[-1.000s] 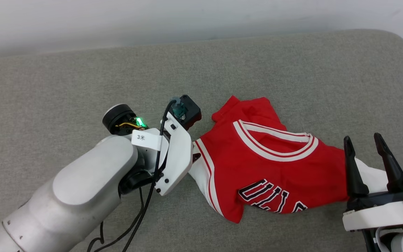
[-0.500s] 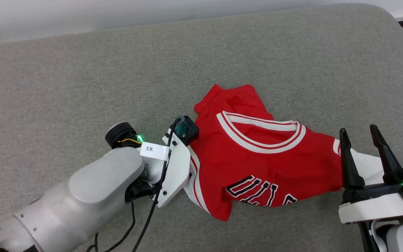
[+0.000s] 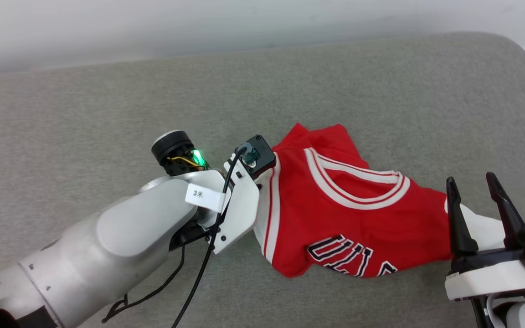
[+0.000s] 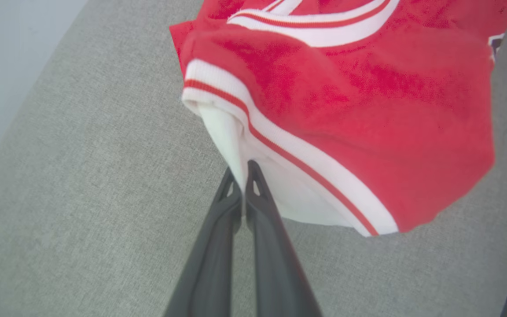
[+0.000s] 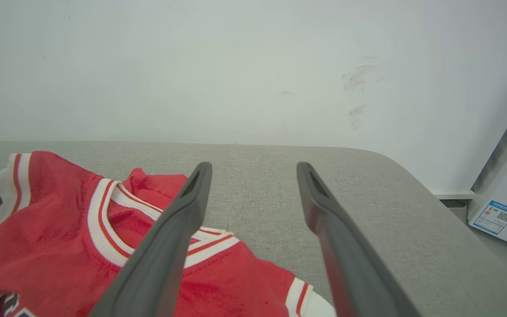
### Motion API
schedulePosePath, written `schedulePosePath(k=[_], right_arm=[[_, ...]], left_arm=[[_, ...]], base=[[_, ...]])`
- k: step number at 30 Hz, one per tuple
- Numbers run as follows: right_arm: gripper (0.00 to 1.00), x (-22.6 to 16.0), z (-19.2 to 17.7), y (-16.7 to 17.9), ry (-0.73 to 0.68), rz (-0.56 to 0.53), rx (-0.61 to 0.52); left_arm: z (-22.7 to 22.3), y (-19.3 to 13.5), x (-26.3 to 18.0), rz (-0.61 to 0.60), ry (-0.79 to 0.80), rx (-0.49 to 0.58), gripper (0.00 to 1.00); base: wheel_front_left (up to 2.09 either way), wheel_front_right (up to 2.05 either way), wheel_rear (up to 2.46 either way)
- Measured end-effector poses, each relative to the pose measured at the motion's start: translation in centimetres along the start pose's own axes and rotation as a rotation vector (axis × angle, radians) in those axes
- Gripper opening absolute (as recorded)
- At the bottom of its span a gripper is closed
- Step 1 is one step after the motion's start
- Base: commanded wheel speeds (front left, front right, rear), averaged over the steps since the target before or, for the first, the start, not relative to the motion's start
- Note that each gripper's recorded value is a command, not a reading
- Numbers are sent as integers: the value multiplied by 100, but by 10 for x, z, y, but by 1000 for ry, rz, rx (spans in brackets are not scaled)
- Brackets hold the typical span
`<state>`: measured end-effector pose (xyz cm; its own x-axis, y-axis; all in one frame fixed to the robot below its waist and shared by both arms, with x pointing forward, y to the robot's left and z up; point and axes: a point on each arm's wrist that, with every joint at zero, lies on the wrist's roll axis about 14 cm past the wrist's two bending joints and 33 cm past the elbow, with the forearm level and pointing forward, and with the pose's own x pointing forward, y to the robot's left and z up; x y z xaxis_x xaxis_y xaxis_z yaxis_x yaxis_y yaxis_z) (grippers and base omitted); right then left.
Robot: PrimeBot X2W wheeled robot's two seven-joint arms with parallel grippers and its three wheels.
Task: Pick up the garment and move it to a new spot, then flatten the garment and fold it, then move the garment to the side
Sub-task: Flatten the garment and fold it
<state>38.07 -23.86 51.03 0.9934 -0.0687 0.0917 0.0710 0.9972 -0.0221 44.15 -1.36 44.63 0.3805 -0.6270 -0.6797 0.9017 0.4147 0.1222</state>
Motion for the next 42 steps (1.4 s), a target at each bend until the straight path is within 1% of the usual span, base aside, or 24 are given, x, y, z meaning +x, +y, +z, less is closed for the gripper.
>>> schedulePosePath(k=[2,6,10,14,19,25,29,32,35,38,42], right_arm=[[100,-1,1,5,-4,14,1],[100,-2,4,14,-15,40,11],[100,1,8,26,-29,73,19],[100,5,9,39,-37,104,32],[100,10,9,49,-39,127,45],[100,13,1,51,-19,131,49],[100,17,-6,53,-2,135,47],[100,22,-10,53,4,140,42],[100,30,-12,52,5,143,28],[100,37,-18,48,14,139,13],[100,43,-26,41,31,122,-3]], left_arm=[[11,3,-12,22,-53,14,0],[28,25,-46,110,-141,20,0],[26,46,-83,220,-177,2,0],[2,66,-121,335,-160,-57,0],[-44,83,-160,460,-97,-165,0],[-95,89,-186,543,-4,-275,0],[-112,91,-186,555,27,-305,0],[-113,93,-176,545,26,-320,0],[-111,100,-160,527,21,-327,0],[-110,115,-141,513,21,-318,0],[-114,131,-105,482,39,-335,0]], base=[[0,0,0],[0,0,0],[0,0,0],[0,0,0],[0,0,0],[0,0,0],[0,0,0],[0,0,0],[0,0,0],[0,0,0],[0,0,0]])
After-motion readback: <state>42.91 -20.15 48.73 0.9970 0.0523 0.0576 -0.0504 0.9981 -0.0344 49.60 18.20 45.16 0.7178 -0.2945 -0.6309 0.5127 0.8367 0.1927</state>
